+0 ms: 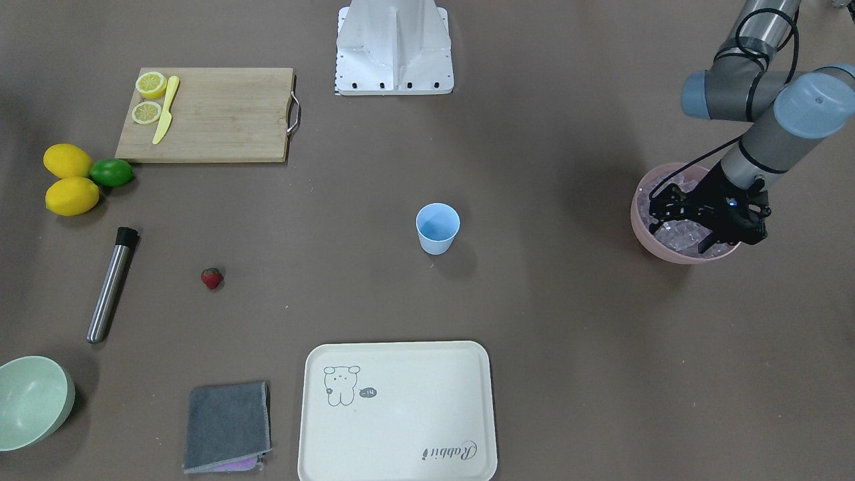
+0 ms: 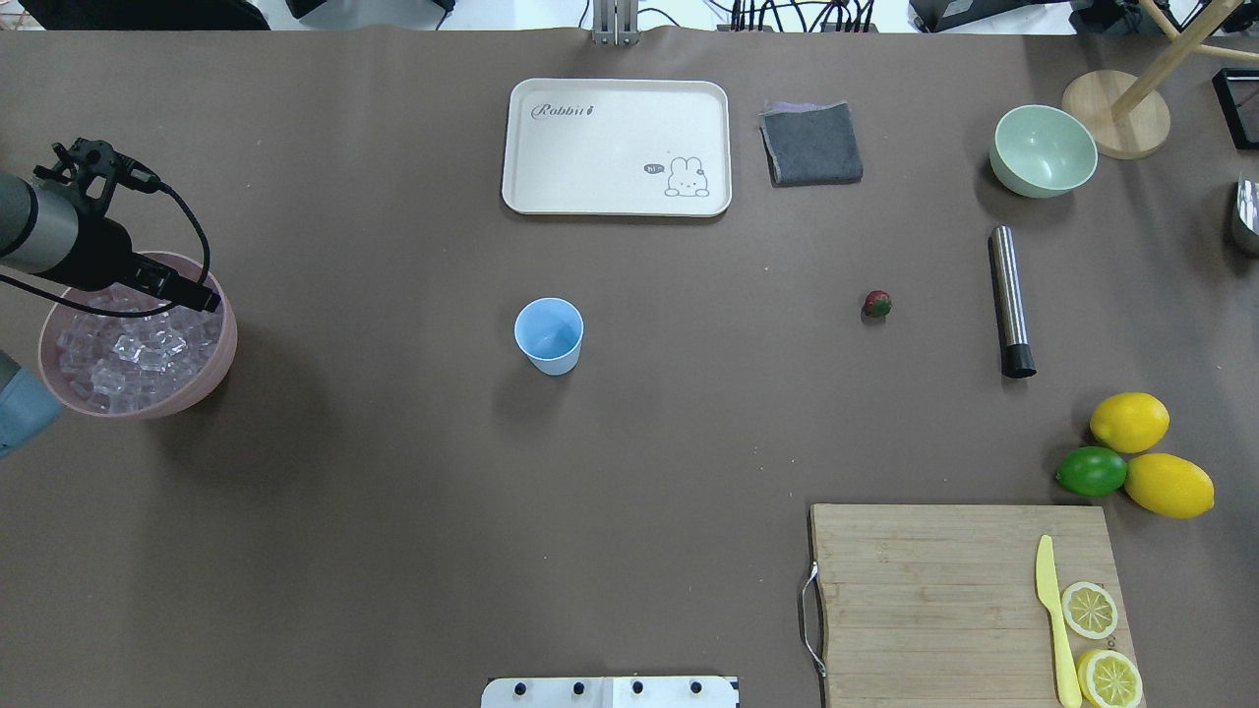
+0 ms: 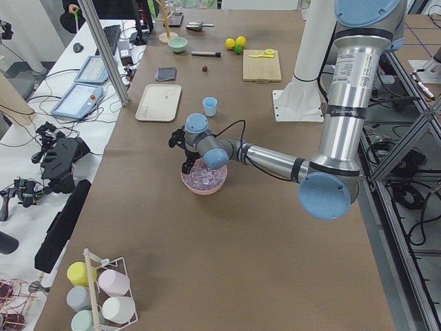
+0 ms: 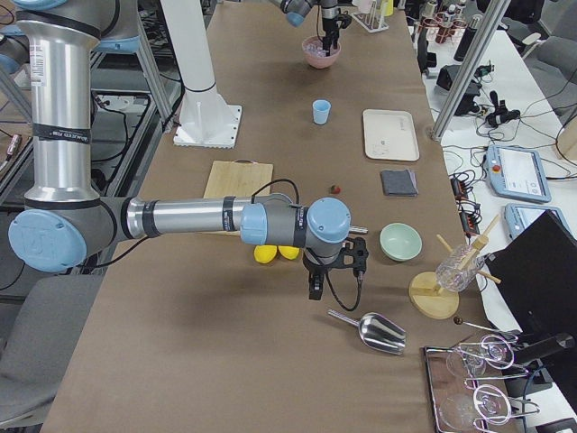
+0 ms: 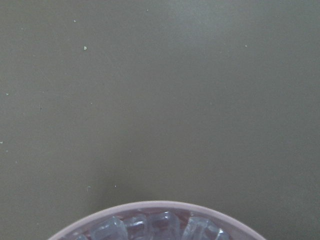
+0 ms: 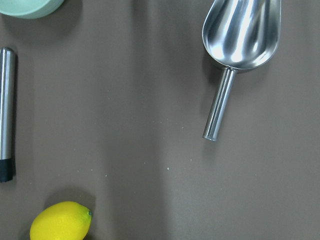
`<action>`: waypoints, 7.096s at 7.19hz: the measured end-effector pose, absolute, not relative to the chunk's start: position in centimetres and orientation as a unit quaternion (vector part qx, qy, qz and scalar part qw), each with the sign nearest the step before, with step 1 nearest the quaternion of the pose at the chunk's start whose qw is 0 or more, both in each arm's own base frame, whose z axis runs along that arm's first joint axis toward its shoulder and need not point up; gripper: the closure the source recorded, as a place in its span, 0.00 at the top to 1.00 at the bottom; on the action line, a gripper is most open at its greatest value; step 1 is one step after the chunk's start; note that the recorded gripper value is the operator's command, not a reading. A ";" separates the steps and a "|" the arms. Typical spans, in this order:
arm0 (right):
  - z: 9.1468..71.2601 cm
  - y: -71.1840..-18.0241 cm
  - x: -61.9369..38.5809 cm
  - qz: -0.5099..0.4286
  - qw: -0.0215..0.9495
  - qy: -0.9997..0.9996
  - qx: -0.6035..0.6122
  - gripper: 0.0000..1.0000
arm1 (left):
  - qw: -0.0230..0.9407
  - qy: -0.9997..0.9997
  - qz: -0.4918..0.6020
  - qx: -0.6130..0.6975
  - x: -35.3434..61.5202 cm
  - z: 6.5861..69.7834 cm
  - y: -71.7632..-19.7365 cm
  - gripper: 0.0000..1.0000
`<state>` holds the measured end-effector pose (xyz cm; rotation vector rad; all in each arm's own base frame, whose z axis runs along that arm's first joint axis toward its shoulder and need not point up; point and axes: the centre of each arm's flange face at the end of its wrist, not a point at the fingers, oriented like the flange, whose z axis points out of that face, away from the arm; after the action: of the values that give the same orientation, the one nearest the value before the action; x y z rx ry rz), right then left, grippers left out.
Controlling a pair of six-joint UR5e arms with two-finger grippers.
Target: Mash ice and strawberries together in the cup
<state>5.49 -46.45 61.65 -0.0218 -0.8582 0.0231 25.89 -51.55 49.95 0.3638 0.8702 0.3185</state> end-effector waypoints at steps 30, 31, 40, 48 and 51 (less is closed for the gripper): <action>63.1 -45.2 5.5 0.017 0.909 -0.416 -0.025 1.00 | 0.866 0.414 0.207 0.189 24.2 50.5 -50.1 0.97; 63.1 -45.2 5.5 0.018 0.909 -0.416 -0.025 1.00 | 0.868 0.413 0.204 0.183 23.7 51.2 -49.5 0.97; 63.2 -45.3 5.5 0.017 0.909 -0.415 -0.025 1.00 | 0.874 0.420 0.181 0.165 24.6 51.4 -48.8 0.81; 63.2 -45.2 5.5 0.017 0.910 -0.413 -0.025 1.00 | 0.874 0.419 0.189 0.157 25.8 52.1 -48.6 0.54; 63.2 -45.2 5.5 0.017 0.910 -0.413 -0.025 1.00 | 0.874 0.419 0.189 0.157 25.8 52.2 -48.6 0.39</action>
<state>5.53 -45.25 63.19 -0.0519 -0.8519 0.0358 25.84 -48.60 52.16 0.3283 0.8742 0.3947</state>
